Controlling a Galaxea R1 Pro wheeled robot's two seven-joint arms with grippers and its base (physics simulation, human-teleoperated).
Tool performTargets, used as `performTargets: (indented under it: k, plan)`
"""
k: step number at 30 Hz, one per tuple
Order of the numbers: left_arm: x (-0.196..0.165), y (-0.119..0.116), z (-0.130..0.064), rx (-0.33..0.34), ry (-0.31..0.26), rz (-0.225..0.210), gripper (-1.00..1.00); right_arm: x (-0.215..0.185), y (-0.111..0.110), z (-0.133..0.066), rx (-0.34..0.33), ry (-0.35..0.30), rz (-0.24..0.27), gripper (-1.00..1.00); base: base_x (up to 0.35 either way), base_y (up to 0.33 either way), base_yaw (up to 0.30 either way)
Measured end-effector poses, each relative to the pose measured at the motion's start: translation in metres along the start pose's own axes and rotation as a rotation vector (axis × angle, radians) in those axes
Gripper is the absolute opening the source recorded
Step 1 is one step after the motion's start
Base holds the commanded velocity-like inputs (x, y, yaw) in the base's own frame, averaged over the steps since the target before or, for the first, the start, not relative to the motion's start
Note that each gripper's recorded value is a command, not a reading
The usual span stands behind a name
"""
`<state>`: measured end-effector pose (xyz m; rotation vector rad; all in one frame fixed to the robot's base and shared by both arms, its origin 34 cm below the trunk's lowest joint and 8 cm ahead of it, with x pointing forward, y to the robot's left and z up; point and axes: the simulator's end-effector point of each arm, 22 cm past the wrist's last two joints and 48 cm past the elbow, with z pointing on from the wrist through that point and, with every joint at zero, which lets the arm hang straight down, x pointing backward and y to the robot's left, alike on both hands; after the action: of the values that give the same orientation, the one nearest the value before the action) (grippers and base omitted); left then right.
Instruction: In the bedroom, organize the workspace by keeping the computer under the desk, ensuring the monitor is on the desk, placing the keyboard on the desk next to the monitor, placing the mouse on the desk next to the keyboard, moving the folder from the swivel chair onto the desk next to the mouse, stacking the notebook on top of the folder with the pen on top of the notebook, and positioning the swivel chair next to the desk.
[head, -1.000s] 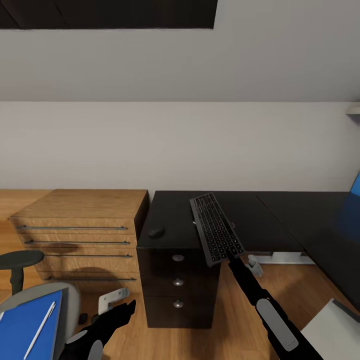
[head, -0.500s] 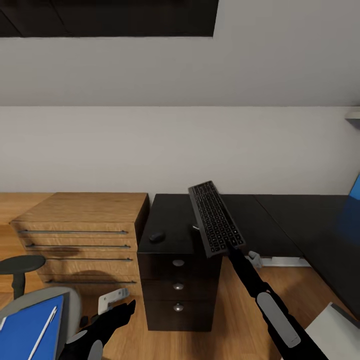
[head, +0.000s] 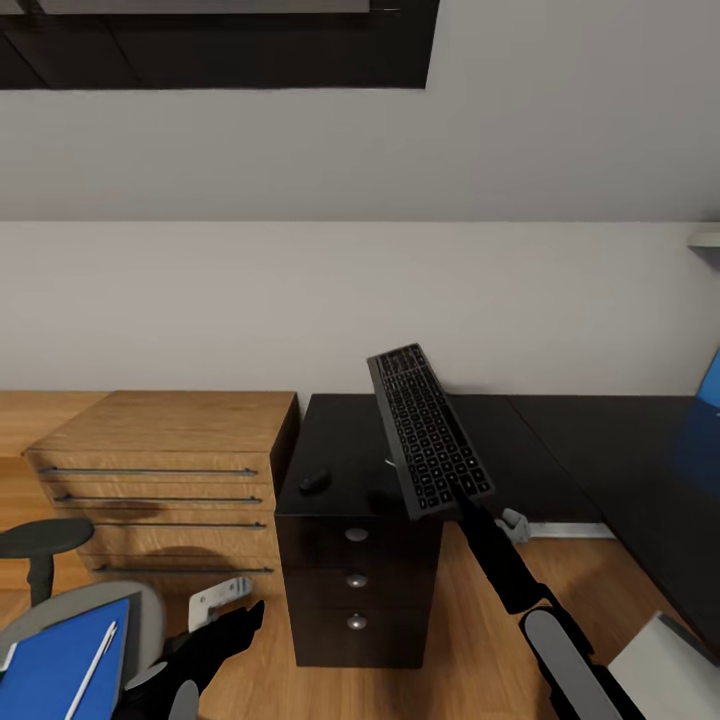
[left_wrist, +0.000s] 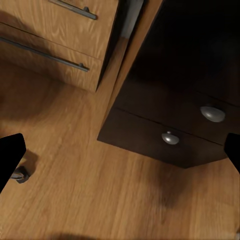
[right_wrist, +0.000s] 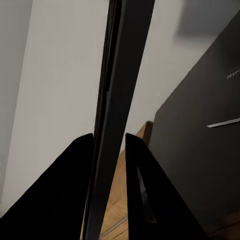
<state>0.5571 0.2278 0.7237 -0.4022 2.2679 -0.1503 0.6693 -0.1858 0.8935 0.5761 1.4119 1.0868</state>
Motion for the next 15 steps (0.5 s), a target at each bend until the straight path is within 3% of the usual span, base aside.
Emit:
performTargets:
  k: [15]
  plan:
    - [-0.02,-0.006,-0.016,-0.001,0.001,0.0,1.0,-0.012,0.03,0.003,-0.016,0.001,0.002,-1.0,0.0,0.0,0.0]
